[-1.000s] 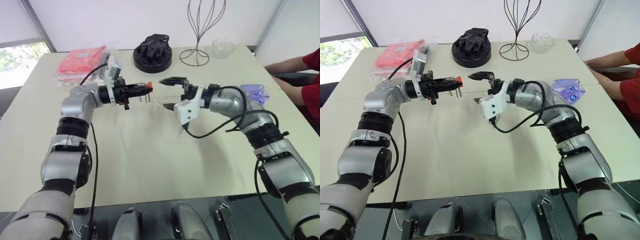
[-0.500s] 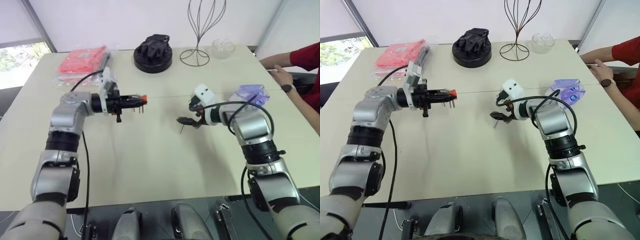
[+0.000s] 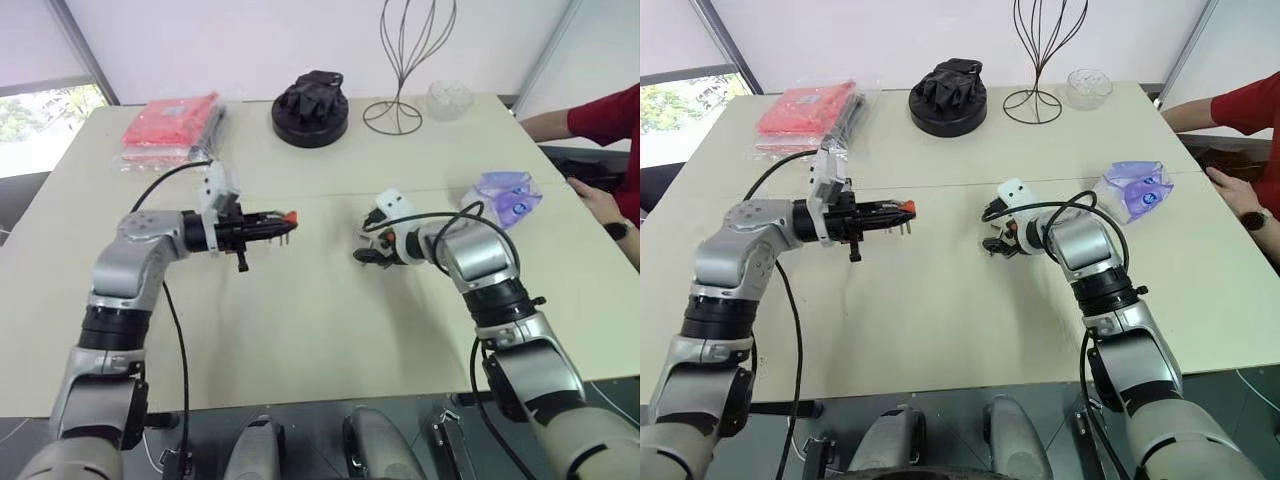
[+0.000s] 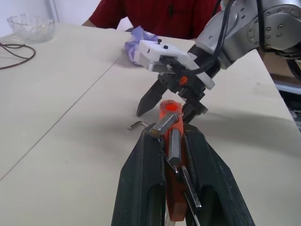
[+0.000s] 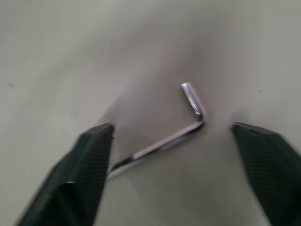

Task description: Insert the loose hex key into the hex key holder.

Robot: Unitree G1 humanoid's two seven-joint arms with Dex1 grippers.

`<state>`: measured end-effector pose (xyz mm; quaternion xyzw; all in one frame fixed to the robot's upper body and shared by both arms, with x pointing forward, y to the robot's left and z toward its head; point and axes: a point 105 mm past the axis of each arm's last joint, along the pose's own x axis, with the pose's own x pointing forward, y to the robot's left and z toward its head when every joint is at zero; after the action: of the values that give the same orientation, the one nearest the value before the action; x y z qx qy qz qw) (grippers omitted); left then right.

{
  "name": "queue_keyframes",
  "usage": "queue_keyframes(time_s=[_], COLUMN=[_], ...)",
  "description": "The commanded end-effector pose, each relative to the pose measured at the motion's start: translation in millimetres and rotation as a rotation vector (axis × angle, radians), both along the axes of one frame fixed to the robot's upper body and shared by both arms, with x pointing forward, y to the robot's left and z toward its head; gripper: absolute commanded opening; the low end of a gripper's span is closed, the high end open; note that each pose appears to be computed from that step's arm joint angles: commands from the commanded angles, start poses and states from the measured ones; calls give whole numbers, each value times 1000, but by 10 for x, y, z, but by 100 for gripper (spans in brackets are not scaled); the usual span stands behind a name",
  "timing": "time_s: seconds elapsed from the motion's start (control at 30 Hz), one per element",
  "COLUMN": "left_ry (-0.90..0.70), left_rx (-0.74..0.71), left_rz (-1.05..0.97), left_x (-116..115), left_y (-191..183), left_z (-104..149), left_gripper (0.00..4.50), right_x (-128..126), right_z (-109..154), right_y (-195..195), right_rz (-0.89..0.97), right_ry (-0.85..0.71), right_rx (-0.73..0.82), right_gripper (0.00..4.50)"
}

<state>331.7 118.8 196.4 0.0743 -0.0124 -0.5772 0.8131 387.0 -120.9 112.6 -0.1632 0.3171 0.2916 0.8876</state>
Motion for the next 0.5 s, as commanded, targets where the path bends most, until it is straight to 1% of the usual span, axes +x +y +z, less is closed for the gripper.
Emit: queue_keyframes(time_s=[0.03,0.1,0.13,0.17,0.2,0.3,0.37,0.47,0.5], left_ry=[-54,-57,-58,-60,-63,-67,-65,-54,-42], left_rx=[-35,-39,-38,-37,-38,-41,-42,-38,-31], left_rz=[31,48,52,56,59,71,74,65,55], left_x=[-37,-32,-33,-32,-30,6,30,53,66], left_y=[53,72,73,73,72,77,79,70,69], left_z=[135,127,123,122,125,128,126,120,117], left_gripper=[0,0,0,0,0,0,0,0,0], right_x=[-204,-237,-253,-271,-283,-272,-191,75,252], right_z=[-404,-432,-441,-450,-454,-450,-402,-91,270], right_y=[16,25,27,31,35,76,88,150,204], right_rz=[24,35,32,31,32,42,36,1,-20], right_ry=[156,171,182,196,201,197,151,2,-138], right_rx=[-40,-47,-43,-38,-36,-23,-20,74,184], right_gripper=[203,106,49,15,7,7,7,7,7])
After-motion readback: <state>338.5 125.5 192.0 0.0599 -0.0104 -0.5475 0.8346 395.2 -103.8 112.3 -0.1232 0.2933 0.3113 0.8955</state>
